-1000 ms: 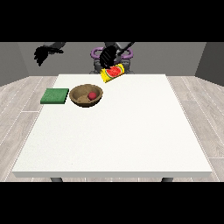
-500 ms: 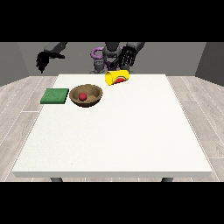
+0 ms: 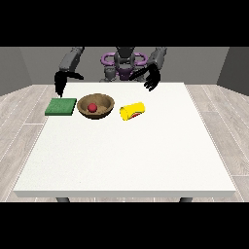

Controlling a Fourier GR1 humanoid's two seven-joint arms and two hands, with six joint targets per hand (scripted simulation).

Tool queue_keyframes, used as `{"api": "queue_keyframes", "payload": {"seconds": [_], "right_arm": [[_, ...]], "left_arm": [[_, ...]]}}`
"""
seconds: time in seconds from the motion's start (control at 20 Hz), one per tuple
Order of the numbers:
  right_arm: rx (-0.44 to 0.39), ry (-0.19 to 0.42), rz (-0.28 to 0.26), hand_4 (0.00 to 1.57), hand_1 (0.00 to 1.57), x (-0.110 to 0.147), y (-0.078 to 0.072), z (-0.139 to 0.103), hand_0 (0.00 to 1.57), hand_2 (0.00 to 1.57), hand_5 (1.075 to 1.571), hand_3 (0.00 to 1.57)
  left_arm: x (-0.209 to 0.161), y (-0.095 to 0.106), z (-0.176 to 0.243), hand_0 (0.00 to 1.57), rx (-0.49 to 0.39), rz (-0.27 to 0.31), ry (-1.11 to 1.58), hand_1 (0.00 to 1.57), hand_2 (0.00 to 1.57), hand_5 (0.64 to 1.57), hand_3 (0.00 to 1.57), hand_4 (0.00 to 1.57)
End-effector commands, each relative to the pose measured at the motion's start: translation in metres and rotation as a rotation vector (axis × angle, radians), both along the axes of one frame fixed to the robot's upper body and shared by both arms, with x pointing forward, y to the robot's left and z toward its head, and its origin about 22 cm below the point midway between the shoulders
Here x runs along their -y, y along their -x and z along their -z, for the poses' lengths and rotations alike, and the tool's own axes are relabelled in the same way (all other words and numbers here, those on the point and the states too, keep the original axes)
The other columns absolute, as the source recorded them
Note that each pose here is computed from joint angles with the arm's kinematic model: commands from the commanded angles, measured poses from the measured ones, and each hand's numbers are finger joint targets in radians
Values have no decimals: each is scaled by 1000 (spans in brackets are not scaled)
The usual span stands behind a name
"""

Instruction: Pick the cup and pour the ball into the bowl, then pick the bowl and place it on the pad

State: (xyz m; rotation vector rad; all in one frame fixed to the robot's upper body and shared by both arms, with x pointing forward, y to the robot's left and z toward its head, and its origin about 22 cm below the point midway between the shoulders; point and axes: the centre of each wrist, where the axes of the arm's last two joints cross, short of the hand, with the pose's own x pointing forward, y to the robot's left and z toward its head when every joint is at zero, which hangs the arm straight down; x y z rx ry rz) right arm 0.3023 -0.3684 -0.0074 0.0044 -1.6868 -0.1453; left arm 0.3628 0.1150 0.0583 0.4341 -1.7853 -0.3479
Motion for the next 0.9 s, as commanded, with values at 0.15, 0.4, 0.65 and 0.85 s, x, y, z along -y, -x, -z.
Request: {"api": "queue_keyframes", "payload": {"seconds": [0.15,0.4,0.65,0.85], "right_arm": [[40,-49,141,319,0,-28,-25,2,0,0,1570,0],[-9,-65,104,306,0,-44,-34,13,0,0,1568,0],[11,-74,146,244,0,-15,-37,19,0,0,1566,0],[-10,-84,125,201,0,-28,-35,37,0,0,1562,0]], "left_arm": [[-9,28,12,0,72,271,223,0,0,1564,0,0],[-66,25,30,0,47,207,230,0,0,1564,0,0],[-74,24,-3,0,81,258,230,0,0,1564,0,0],[-93,31,7,0,99,226,208,0,0,1565,0,0]]}}
